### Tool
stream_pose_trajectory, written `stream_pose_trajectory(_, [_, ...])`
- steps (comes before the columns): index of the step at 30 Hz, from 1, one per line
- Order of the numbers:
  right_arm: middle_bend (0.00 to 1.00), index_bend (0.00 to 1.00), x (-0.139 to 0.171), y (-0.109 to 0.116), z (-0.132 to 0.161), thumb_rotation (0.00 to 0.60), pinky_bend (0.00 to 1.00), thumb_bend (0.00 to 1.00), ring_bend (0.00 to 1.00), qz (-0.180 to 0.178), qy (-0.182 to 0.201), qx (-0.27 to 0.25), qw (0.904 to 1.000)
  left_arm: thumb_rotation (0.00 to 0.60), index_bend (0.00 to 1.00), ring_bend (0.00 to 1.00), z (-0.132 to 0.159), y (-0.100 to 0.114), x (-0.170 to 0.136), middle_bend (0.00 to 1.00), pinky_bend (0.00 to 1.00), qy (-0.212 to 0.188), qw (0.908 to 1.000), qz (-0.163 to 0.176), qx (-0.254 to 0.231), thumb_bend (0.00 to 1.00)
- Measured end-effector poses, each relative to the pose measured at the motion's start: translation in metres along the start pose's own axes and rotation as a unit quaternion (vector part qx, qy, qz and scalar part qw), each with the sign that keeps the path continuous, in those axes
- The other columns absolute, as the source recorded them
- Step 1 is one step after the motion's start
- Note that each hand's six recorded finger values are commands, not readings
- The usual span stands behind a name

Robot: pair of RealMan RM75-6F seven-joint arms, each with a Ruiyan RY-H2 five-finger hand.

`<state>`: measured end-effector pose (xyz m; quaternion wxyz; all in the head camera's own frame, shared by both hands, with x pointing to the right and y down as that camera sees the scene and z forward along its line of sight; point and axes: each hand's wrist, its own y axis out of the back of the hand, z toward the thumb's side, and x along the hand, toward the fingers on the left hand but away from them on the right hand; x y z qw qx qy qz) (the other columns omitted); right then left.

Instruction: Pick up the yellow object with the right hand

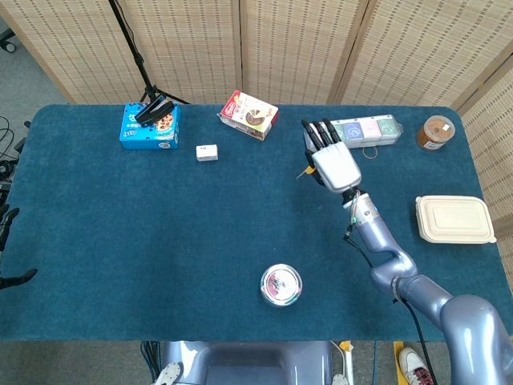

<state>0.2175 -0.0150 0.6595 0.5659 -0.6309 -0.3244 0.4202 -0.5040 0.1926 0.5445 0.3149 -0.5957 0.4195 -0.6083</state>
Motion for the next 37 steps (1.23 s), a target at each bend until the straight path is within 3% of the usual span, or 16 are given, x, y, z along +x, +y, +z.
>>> stream_pose_trajectory(4, [0.0, 0.6, 0.02, 0.018, -0.018, 0.6, 0.0, 0.42, 0.0, -0.026, -0.008, -0.001, 0.9996, 0.6, 0.0, 0.0, 0.002, 0.0, -0.003, 0.0, 0.0, -0.007, 1.0, -0.001, 0.001, 0.0])
stream_pose_trajectory(7, [0.0, 0.49, 0.039, 0.029, -0.028, 0.6, 0.0, 0.41, 0.0, -0.041, -0.016, -0.008, 0.999, 0.6, 0.0, 0.0, 0.002, -0.001, -0.006, 0.0, 0.0, -0.01, 0.9999, -0.002, 0.001, 0.0])
stream_pose_trajectory(12, [0.0, 0.18, 0.068, 0.042, -0.043, 0.6, 0.0, 0.05, 0.0, -0.049, -0.034, -0.025, 0.9979, 0.6, 0.0, 0.0, 0.001, -0.002, -0.009, 0.0, 0.0, -0.012, 0.9999, -0.005, 0.0, 0.0])
stream_pose_trajectory(15, [0.0, 0.12, 0.086, 0.052, -0.049, 0.6, 0.0, 0.0, 0.0, -0.051, -0.045, -0.039, 0.9969, 0.6, 0.0, 0.0, 0.0, -0.001, -0.01, 0.0, 0.0, -0.014, 0.9999, -0.004, -0.003, 0.0])
stream_pose_trajectory(20, [0.0, 0.07, 0.118, 0.069, -0.059, 0.6, 0.0, 0.0, 0.0, -0.049, -0.064, -0.056, 0.9952, 0.6, 0.0, 0.0, -0.003, 0.001, -0.014, 0.0, 0.0, -0.016, 0.9998, -0.002, -0.01, 0.0])
stream_pose_trajectory(24, [0.0, 0.06, 0.159, 0.074, -0.069, 0.6, 0.0, 0.0, 0.0, -0.026, -0.089, -0.069, 0.9933, 0.6, 0.0, 0.0, -0.007, 0.006, -0.018, 0.0, 0.0, -0.018, 0.9997, 0.003, -0.017, 0.0])
stream_pose_trajectory(31, [0.0, 0.04, 0.232, 0.061, -0.087, 0.6, 0.0, 0.0, 0.0, 0.036, -0.146, -0.073, 0.9859, 0.6, 0.0, 0.0, -0.011, 0.012, -0.025, 0.0, 0.0, -0.022, 0.9994, 0.015, -0.021, 0.0])
stream_pose_trajectory(37, [0.0, 0.04, 0.268, 0.048, -0.099, 0.6, 0.0, 0.0, 0.0, 0.061, -0.179, -0.079, 0.9788, 0.6, 0.0, 0.0, -0.011, 0.013, -0.027, 0.0, 0.0, -0.021, 0.9994, 0.021, -0.021, 0.0])
